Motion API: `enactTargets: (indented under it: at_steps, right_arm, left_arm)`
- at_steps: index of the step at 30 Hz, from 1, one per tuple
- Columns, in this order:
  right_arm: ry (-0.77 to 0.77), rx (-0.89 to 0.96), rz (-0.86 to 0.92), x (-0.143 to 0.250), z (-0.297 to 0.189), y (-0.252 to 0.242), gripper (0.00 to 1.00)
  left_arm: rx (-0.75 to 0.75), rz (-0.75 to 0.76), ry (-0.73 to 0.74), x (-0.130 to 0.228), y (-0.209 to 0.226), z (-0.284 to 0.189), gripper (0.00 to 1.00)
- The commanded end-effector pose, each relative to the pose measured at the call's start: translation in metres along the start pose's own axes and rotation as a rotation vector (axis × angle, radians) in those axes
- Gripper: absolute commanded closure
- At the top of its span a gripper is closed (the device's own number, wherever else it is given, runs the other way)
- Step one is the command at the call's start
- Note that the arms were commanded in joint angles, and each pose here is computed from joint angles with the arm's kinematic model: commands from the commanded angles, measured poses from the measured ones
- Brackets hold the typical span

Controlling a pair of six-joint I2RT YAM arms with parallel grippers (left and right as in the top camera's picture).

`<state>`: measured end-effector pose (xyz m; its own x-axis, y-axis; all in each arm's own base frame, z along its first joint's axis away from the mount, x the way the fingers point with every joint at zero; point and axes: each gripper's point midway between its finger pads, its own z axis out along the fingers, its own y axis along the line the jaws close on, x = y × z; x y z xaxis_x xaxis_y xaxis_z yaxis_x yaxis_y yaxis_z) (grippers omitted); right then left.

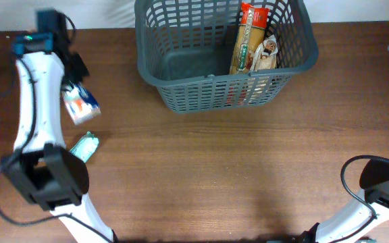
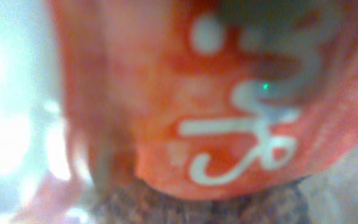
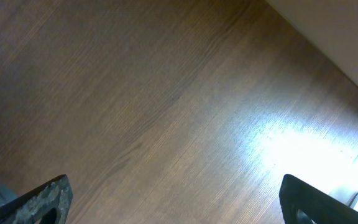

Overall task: Pack container
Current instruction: 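Lift the tissue pack and lower it upright into the basket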

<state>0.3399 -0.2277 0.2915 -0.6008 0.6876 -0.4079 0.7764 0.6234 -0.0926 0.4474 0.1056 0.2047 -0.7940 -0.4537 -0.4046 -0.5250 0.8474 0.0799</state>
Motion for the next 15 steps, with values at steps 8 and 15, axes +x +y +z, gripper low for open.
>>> enactTargets:
  at_steps: [8, 15]
  right_arm:
    - [-0.004, -0.007, 0.012, 0.001, -0.003, -0.001, 0.01]
    - [-0.004, -0.006, 0.012, 0.001, -0.003, -0.001, 0.01]
  left_arm:
    - [0.377, 0.083, -0.639, -0.030, -0.106, -0.268, 0.98]
    - [0.457, 0.184, -0.765, -0.015, -0.173, -0.302, 0.98]
